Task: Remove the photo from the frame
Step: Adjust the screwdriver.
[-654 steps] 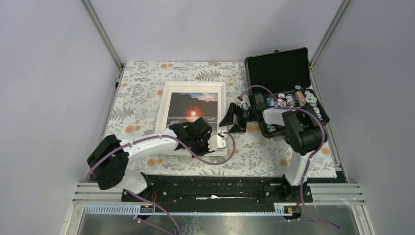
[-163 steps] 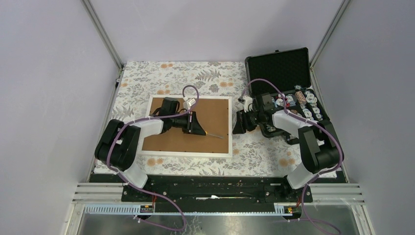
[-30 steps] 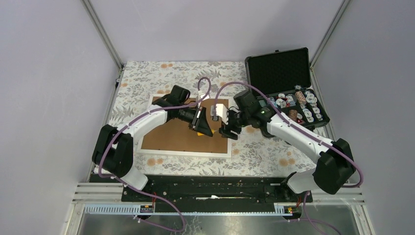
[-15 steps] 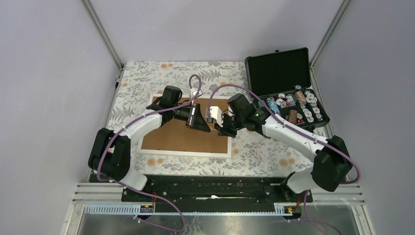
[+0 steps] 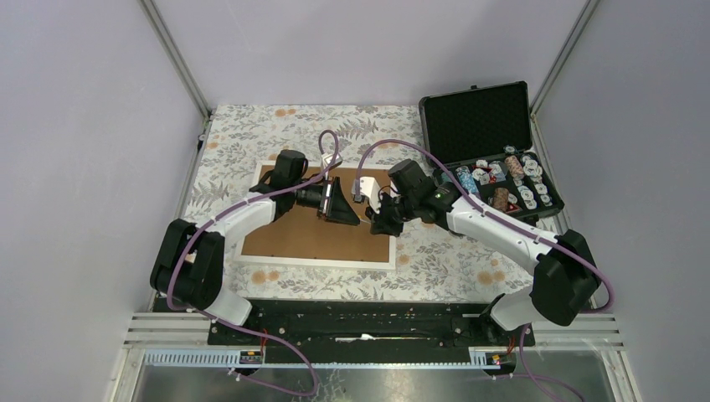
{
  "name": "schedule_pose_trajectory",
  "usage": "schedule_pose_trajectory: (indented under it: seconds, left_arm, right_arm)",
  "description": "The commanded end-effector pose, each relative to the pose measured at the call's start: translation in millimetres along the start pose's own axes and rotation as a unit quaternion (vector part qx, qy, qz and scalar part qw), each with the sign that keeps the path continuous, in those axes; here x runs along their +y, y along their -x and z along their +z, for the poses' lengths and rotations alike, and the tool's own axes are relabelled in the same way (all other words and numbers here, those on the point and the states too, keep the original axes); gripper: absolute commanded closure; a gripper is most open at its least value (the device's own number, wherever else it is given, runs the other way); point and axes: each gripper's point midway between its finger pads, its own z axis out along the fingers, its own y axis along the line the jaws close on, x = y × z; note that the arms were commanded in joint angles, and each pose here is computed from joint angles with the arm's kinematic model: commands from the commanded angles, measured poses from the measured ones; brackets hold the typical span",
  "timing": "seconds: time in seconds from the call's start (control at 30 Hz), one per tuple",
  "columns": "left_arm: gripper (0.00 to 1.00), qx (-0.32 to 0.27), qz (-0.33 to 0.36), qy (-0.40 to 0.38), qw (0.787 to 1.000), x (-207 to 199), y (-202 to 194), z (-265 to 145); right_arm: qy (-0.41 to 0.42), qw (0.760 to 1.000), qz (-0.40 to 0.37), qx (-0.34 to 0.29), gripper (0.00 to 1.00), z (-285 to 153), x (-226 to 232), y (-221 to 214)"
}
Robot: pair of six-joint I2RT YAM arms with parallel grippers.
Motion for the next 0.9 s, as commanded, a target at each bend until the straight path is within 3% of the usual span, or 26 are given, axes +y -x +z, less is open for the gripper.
schedule_pose_trajectory:
  seconds: [0.0,0.4,0.5,0.6,0.63,0.67,0.77,0.87]
  left_arm:
    - [0.65,-0.014,0.023,-0.007,1.000,-4.8,5.8,-0.7]
    - [0.65,-0.019,0.026,-0.006,0.999,-2.9,5.1,-0.7]
    - [0.79,-0.019,0.027,-0.005,0.999,-2.1,5.4,-0.5]
    - [1.00,-0.025,0.037,0.003,0.999,0.3,6.1,-2.6]
    - [1.00,-0.032,0.044,0.014,0.998,3.1,7.9,-5.6]
    - [1.00,-0.038,0.041,0.026,0.998,7.5,8.0,-8.7]
    - [1.00,-0.057,0.043,0.053,0.996,20.3,4.4,-15.1]
    - [1.00,-0.060,0.044,0.067,0.995,31.7,0.3,-14.5]
  right_arm:
    - [0.016,0.999,-0.001,-0.044,1.00,0.8,4.1,23.3]
    - [0.043,0.998,-0.008,-0.047,1.00,5.5,17.1,20.3]
    - [0.045,0.998,-0.006,-0.044,1.00,7.3,18.9,19.1]
    - [0.036,0.998,0.014,-0.039,0.53,7.5,15.1,18.7]
    - [0.030,0.998,0.027,-0.038,0.36,5.9,12.0,17.4]
    - [0.030,0.998,0.043,-0.043,0.27,2.5,9.2,15.7]
    - [0.027,0.991,0.109,-0.070,0.18,-13.4,-8.1,2.9]
    - [0.000,0.986,0.145,-0.077,0.16,-27.7,-28.3,-26.2]
